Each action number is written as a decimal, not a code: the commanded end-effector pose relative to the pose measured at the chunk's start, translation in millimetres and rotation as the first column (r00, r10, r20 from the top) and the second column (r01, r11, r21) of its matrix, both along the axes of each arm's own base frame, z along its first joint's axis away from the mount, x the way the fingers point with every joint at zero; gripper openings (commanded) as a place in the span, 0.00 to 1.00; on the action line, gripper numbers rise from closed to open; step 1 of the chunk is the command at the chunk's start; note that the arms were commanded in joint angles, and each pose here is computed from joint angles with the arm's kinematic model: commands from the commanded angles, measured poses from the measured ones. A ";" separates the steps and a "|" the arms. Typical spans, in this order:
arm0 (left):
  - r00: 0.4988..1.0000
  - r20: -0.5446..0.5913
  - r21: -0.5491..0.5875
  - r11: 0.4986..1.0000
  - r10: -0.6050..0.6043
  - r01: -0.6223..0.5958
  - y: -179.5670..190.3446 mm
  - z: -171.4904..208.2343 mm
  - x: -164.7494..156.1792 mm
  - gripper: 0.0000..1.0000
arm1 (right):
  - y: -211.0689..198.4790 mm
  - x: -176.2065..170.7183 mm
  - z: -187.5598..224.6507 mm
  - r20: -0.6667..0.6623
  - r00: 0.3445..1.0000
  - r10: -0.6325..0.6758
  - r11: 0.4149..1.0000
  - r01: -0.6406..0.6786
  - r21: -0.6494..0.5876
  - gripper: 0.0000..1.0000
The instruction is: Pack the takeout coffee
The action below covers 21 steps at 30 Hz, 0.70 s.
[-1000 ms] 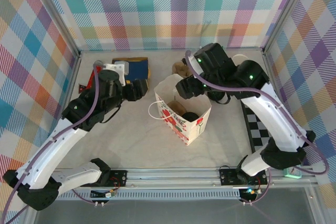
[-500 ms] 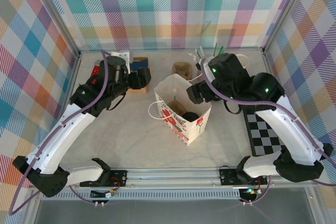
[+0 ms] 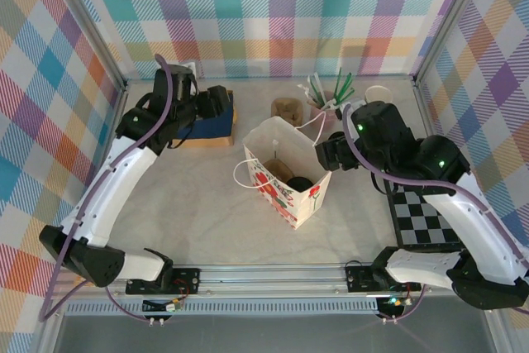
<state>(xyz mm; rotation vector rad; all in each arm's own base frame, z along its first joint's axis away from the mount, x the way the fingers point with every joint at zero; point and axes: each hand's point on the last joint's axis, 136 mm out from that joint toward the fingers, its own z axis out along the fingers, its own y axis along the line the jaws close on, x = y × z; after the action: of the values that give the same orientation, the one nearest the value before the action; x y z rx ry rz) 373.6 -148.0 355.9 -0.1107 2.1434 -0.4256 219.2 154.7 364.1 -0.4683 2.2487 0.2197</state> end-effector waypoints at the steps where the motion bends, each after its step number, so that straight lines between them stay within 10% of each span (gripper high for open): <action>1: 1.000 -0.003 0.003 1.000 -0.006 0.006 3.5 4.3 9.4 0.69 | -8.4 2.3 0.0 0.018 0.999 -0.050 0.999 0.050 0.020 0.85; 21: 0.984 -0.176 0.103 0.995 0.036 -0.018 -4.2 -71.7 92.0 0.64 | -38.2 3.2 -36.3 -0.051 0.987 -0.151 0.987 0.153 0.040 0.85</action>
<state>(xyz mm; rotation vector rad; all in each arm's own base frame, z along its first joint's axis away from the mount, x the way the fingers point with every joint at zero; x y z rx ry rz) 459.2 -157.9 279.7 -0.1346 2.3348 -0.3222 221.3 115.3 327.1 -0.3130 2.3167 0.1412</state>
